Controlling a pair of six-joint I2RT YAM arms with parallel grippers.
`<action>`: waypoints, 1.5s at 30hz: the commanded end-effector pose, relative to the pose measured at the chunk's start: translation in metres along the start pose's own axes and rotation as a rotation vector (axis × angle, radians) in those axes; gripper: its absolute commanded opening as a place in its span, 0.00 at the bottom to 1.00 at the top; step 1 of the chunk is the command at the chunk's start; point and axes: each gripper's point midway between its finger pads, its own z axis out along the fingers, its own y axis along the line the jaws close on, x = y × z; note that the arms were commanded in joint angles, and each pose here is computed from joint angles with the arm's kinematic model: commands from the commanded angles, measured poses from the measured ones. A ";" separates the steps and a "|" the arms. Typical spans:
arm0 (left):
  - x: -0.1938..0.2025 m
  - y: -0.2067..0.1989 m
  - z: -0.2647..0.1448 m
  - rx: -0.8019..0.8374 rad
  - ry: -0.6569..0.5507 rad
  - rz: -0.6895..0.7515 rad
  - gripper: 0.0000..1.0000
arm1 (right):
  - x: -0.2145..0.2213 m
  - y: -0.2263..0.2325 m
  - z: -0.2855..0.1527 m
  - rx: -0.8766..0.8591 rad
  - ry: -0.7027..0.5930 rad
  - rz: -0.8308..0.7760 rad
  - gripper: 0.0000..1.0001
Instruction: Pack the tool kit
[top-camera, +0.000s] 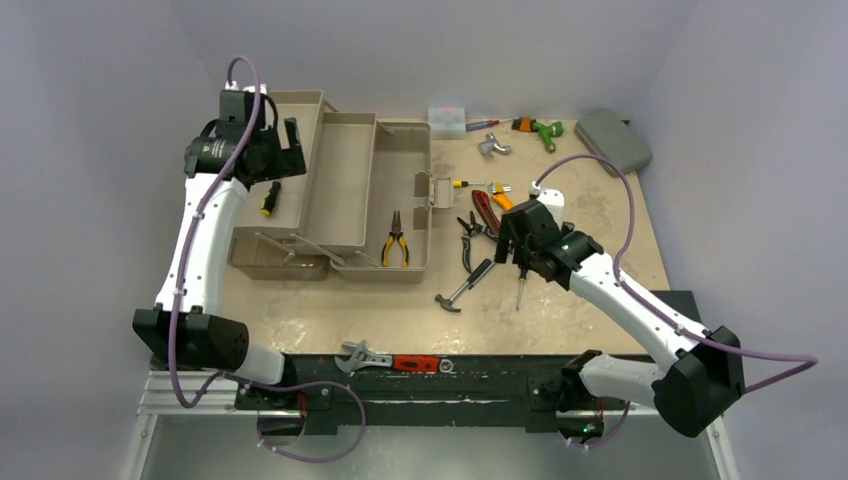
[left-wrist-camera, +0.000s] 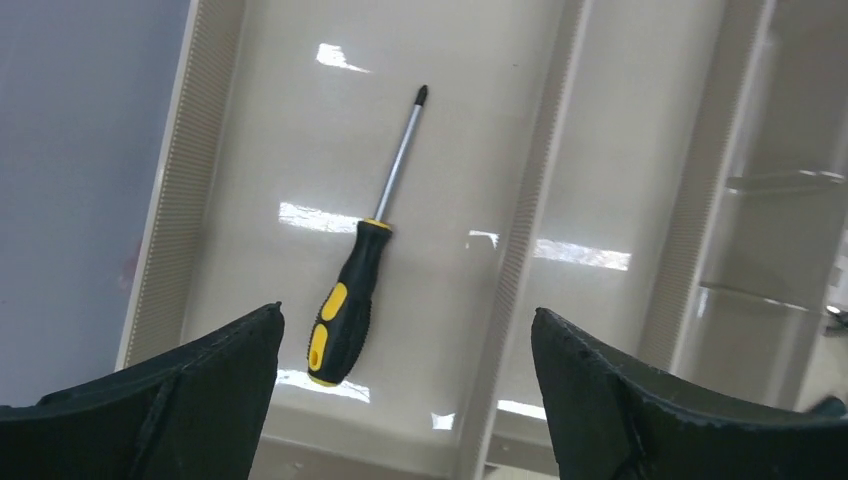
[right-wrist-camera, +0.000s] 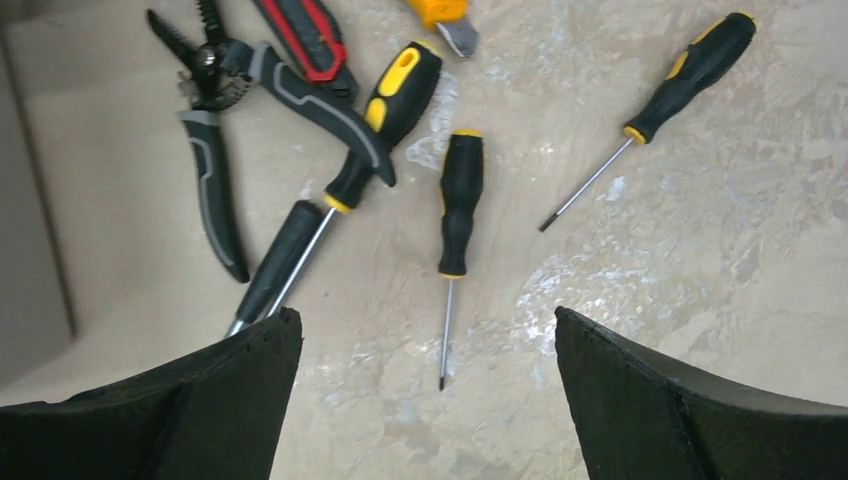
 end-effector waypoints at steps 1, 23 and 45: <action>-0.021 -0.025 -0.054 0.208 -0.130 -0.065 0.91 | -0.013 0.001 0.011 -0.066 -0.018 0.047 0.92; 0.106 -0.154 -0.168 1.066 0.013 -0.050 0.88 | 0.040 -0.024 0.100 -0.034 0.152 0.179 0.69; 0.178 -0.225 -0.161 1.300 0.192 0.101 0.83 | -0.018 0.015 0.009 -0.430 -0.015 0.247 0.00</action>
